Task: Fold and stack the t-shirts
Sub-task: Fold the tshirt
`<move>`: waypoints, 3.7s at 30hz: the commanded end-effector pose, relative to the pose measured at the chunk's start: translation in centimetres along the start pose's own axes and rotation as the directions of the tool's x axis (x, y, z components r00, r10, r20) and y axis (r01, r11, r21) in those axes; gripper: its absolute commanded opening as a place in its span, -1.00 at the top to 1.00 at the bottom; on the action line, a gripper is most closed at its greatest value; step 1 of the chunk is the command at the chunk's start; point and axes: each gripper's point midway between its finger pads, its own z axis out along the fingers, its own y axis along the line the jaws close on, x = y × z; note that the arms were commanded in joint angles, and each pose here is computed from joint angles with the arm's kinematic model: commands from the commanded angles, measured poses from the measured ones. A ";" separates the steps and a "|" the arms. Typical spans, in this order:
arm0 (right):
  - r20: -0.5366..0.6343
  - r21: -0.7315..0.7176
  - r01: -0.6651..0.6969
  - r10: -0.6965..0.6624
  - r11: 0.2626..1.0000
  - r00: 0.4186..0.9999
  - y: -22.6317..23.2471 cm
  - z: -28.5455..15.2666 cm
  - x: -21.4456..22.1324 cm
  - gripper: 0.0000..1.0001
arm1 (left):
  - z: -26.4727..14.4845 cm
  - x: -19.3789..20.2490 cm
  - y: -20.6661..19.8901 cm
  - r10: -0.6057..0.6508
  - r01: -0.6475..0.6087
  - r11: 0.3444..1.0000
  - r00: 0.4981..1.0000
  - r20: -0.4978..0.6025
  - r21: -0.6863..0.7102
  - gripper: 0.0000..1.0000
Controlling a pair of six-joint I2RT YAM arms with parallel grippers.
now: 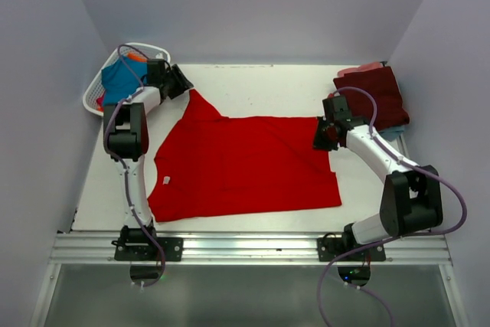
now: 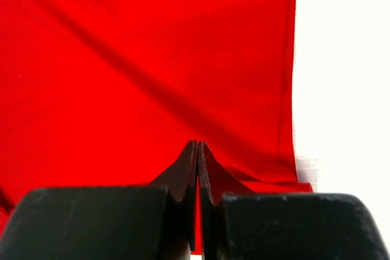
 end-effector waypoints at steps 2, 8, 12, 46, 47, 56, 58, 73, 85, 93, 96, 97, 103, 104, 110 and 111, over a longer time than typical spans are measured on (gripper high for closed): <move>0.039 -0.030 0.025 -0.024 0.999 0.999 0.5 -0.9 -0.5 1.00 | 0.9 -0.7 0.5 0.005 -0.005 1.000 1.000 0.013 -0.025 -0.07; 0.028 -0.015 0.022 -0.021 1.000 0.999 0.3 -0.5 -0.3 1.00 | 1.5 0.9 0.9 -0.016 0.015 1.000 1.000 -0.026 -0.018 0.16; 0.027 -0.020 0.017 -0.017 1.000 0.999 0.4 -0.5 -0.3 1.00 | 1.7 1.7 1.1 -0.023 0.022 1.000 0.999 -0.038 -0.012 0.59; 0.024 -0.022 0.017 -0.017 1.000 1.000 0.1 -0.5 0.4 1.00 | 2.8 1.1 3.5 0.023 -0.026 0.989 1.000 -0.020 -0.144 0.21; 0.025 -0.023 0.016 -0.015 1.000 1.000 0.1 -0.5 0.3 1.00 | 3.3 2.5 2.6 0.037 -0.044 0.989 0.998 -0.046 -0.141 0.24; 0.022 -0.012 0.017 -0.017 1.000 1.000 -0.1 -0.4 0.4 1.00 | 4.9 6.1 1.2 0.115 -0.136 0.973 0.986 -0.120 -0.184 0.34; 0.022 -0.016 0.017 -0.017 1.000 1.000 0.0 -0.4 0.4 1.00 | 4.8 6.1 1.0 0.116 -0.137 0.973 0.986 -0.120 -0.184 0.37; 0.017 -0.015 0.024 -0.023 1.000 1.000 -0.2 -0.3 0.7 1.00 | 3.2 2.7 1.0 0.154 -0.147 0.971 0.988 0.023 -0.190 0.09; -0.003 -0.008 0.026 -0.026 1.000 1.000 -0.2 0.4 0.9 1.00 | -0.2 -1.8 -1.1 0.231 -0.195 0.963 0.952 0.200 -0.186 0.12; -0.007 -0.009 0.029 -0.029 1.000 1.000 -0.2 0.5 0.9 1.00 | -1.4 -3.2 -0.1 0.227 -0.175 0.962 0.940 0.256 -0.210 0.12; -0.012 -0.009 0.029 -0.029 1.000 1.000 -0.1 0.7 1.0 1.00 | -1.0 -2.7 1.0 0.208 -0.152 0.955 0.955 0.211 -0.255 0.13; -0.010 -0.008 0.027 -0.028 1.000 1.000 -0.2 0.7 0.9 1.00 | -1.0 -2.2 1.4 0.201 -0.146 0.953 0.960 0.192 -0.267 0.13; -0.016 -0.009 0.029 -0.029 1.000 0.999 -0.1 0.8 1.0 1.00 | 0.3 -0.4 1.2 0.181 -0.140 0.958 0.972 0.149 -0.251 0.15; -0.013 -0.011 0.029 -0.029 1.000 0.999 -0.1 0.8 1.0 1.00 | 0.7 -0.1 0.8 0.185 -0.149 0.961 0.973 0.141 -0.233 0.16; -0.021 -0.017 0.027 -0.028 0.999 0.999 0.1 1.0 0.9 1.00 | 2.6 1.5 -1.4 0.239 -0.217 0.956 0.966 0.094 -0.195 0.18; -0.023 -0.014 0.027 -0.028 1.000 0.999 0.1 1.1 1.0 1.00 | 2.7 1.7 -1.6 0.248 -0.227 0.954 0.964 0.090 -0.197 0.19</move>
